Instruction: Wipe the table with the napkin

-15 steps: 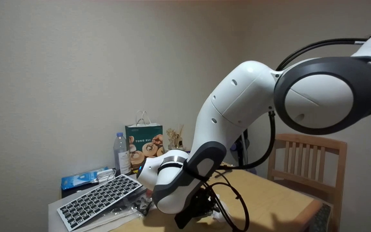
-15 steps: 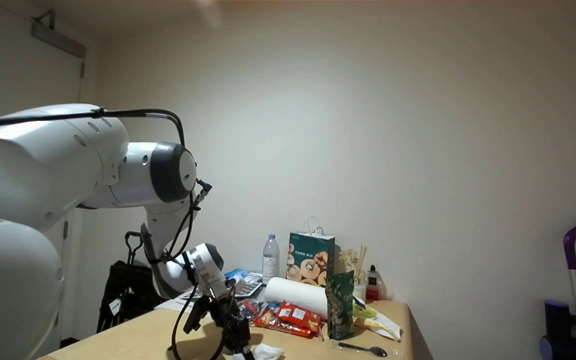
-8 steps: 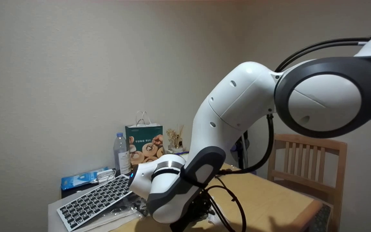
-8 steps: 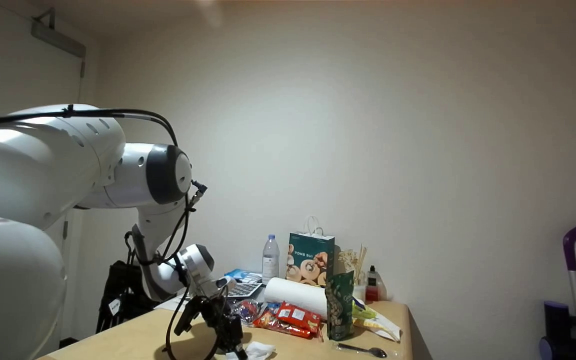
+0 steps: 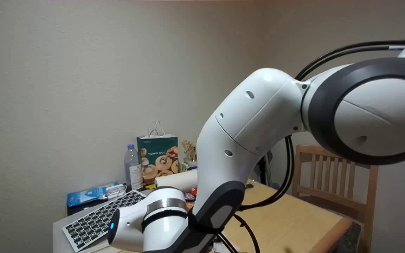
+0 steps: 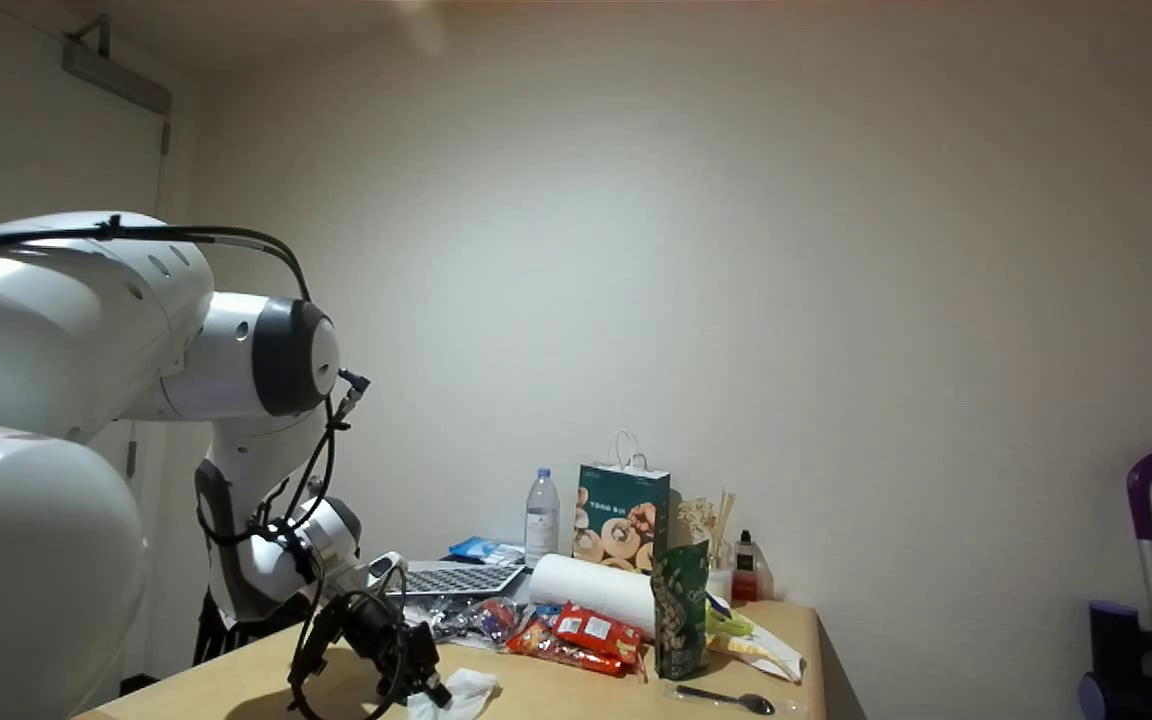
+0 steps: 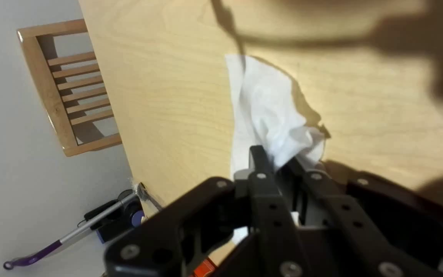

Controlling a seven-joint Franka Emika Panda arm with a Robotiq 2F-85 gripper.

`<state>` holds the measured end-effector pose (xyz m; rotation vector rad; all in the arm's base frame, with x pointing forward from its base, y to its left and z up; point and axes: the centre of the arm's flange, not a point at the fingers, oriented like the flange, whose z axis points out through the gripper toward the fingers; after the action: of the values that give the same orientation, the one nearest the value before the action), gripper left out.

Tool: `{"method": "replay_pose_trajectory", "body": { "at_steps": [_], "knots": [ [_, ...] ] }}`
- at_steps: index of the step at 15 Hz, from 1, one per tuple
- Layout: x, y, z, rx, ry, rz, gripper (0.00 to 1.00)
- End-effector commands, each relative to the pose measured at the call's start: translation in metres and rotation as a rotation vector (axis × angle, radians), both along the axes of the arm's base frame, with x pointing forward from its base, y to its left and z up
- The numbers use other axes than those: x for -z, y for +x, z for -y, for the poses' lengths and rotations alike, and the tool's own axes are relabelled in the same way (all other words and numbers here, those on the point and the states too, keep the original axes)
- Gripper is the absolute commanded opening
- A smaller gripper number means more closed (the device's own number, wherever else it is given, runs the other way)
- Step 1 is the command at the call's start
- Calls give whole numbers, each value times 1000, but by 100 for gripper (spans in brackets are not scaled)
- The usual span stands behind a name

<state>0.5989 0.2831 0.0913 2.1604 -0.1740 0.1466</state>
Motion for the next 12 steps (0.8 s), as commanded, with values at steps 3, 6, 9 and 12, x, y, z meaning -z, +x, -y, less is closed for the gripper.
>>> {"method": "replay_pose_trajectory", "body": {
  "at_steps": [3, 6, 9, 12],
  "knots": [
    [-10, 1, 11, -23, 3, 25, 58],
    [-24, 0, 13, -25, 27, 55, 77],
    [-48, -8, 15, -40, 112, 126, 96],
    [-66, -19, 13, -77, 210, 232, 100]
  ]
}}
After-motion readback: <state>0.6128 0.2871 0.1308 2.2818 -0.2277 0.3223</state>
